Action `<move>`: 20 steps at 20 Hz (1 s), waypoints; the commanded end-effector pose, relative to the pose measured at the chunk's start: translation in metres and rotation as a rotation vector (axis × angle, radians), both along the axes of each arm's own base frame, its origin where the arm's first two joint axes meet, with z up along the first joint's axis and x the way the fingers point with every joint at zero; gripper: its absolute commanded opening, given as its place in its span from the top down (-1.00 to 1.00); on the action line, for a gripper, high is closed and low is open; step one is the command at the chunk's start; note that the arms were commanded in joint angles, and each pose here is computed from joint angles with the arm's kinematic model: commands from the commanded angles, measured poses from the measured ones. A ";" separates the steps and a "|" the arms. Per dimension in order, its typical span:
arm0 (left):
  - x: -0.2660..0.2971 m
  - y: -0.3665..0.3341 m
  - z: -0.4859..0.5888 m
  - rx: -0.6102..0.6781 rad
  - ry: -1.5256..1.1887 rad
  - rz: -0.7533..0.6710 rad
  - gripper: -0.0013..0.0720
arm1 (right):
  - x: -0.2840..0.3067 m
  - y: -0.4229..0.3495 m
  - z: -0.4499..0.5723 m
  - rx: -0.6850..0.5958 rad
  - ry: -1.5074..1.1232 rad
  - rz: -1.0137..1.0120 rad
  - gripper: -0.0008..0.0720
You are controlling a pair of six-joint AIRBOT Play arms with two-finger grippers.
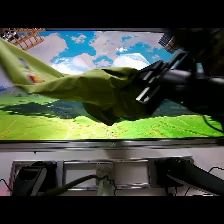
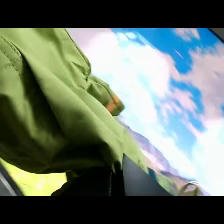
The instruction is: Fold the clothes and pants, and hang the long-sleeved shirts on hangers.
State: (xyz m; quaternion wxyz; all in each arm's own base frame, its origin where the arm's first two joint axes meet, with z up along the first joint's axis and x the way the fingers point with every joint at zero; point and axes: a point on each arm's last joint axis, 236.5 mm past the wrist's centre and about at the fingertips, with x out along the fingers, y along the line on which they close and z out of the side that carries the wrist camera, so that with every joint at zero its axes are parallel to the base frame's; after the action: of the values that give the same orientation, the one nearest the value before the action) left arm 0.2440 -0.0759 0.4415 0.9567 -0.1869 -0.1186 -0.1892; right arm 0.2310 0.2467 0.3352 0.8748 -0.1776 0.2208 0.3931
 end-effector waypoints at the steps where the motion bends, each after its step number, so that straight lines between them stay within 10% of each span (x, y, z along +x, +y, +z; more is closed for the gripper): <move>1: -0.081 0.010 0.064 -0.010 -0.232 0.038 0.96 | -0.058 0.020 0.051 0.175 0.031 0.199 0.88; 11: -0.147 0.021 0.135 -0.002 -0.443 0.092 0.97 | -0.105 0.008 0.144 0.479 0.025 0.259 0.87; 20: 0.173 -0.013 -0.066 0.092 0.302 -0.010 0.96 | 0.077 -0.040 -0.052 0.144 0.214 -0.420 0.88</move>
State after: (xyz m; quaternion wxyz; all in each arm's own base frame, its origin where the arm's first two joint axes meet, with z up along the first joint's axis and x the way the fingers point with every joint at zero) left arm 0.3243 -0.0778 0.4633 0.9685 -0.1557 -0.0831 -0.1757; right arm 0.2507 0.2369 0.3482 0.9025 -0.0263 0.2659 0.3378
